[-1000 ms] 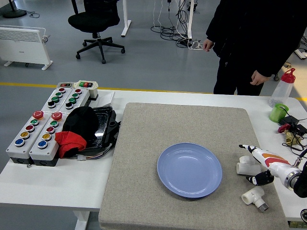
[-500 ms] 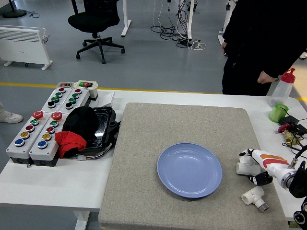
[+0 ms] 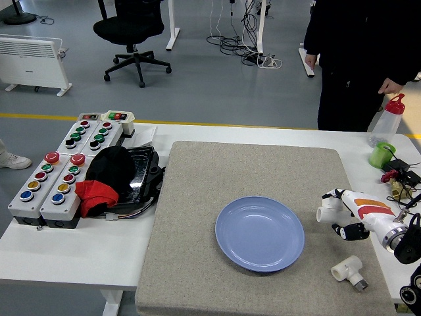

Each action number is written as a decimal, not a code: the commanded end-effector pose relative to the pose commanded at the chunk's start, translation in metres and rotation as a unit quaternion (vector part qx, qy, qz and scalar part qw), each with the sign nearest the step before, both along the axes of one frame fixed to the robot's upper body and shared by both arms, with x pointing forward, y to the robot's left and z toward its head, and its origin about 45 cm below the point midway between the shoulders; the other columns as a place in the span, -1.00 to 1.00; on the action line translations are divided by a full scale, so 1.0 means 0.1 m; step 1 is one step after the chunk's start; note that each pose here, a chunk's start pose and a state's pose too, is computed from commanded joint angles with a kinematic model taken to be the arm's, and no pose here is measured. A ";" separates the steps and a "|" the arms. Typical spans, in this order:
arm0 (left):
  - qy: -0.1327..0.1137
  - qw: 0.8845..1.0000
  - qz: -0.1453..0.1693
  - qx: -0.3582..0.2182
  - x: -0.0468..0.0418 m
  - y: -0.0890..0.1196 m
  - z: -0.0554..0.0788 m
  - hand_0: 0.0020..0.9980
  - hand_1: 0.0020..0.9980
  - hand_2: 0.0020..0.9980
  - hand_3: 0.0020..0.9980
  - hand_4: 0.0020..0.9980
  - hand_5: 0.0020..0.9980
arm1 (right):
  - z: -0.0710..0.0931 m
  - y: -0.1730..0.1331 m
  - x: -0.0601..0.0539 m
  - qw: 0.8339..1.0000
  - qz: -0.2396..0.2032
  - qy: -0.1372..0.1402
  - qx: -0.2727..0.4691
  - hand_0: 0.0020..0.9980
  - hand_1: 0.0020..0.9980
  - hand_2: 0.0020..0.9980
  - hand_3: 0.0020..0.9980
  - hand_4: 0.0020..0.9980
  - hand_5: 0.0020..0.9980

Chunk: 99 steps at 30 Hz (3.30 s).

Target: Pick pipe place plate twice

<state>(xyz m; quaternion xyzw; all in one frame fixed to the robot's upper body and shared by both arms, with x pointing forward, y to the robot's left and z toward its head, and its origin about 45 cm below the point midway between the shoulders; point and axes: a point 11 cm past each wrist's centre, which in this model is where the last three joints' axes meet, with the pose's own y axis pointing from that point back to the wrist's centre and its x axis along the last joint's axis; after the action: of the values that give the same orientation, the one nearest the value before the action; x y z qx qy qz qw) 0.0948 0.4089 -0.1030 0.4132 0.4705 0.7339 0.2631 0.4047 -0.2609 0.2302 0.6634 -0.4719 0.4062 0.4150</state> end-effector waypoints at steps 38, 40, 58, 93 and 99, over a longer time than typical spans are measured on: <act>-0.003 1.000 0.004 0.005 0.008 0.03 0.01 0.48 0.55 0.49 0.41 -0.08 1.00 | -0.11 1.43 -0.10 0.984 0.176 0.028 0.010 1.00 0.90 1.00 1.00 0.60 -0.54; -0.003 1.000 0.004 0.005 0.009 0.03 0.01 0.48 0.55 0.49 0.41 -0.08 1.00 | -0.03 1.36 -0.07 0.986 0.165 0.015 0.019 1.00 0.90 1.00 1.00 0.60 -0.54; -0.003 1.000 0.002 0.005 0.014 0.03 0.01 0.48 0.55 0.48 0.41 -0.09 1.00 | 0.37 0.10 -0.22 0.995 0.061 0.057 0.046 0.96 0.82 1.00 0.99 0.57 -0.49; -0.001 1.000 0.002 0.003 0.014 0.02 0.01 0.46 0.55 0.48 0.41 -0.09 1.00 | -0.23 -0.32 -0.78 0.977 0.031 0.208 -0.040 0.73 0.71 0.91 0.92 0.57 -0.37; 0.001 1.000 0.002 0.003 0.003 0.02 0.01 0.46 0.55 0.48 0.41 -0.09 1.00 | -0.26 -0.32 -0.77 0.978 0.020 0.205 -0.045 0.47 0.49 0.68 0.79 0.52 -0.41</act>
<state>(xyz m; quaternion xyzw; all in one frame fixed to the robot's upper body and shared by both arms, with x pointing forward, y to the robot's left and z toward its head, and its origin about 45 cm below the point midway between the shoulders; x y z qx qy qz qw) 0.0951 0.4107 -0.1022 0.4139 0.4689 0.7356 0.2602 0.3280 -0.2926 0.2040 0.7224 -0.3445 0.2911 0.5241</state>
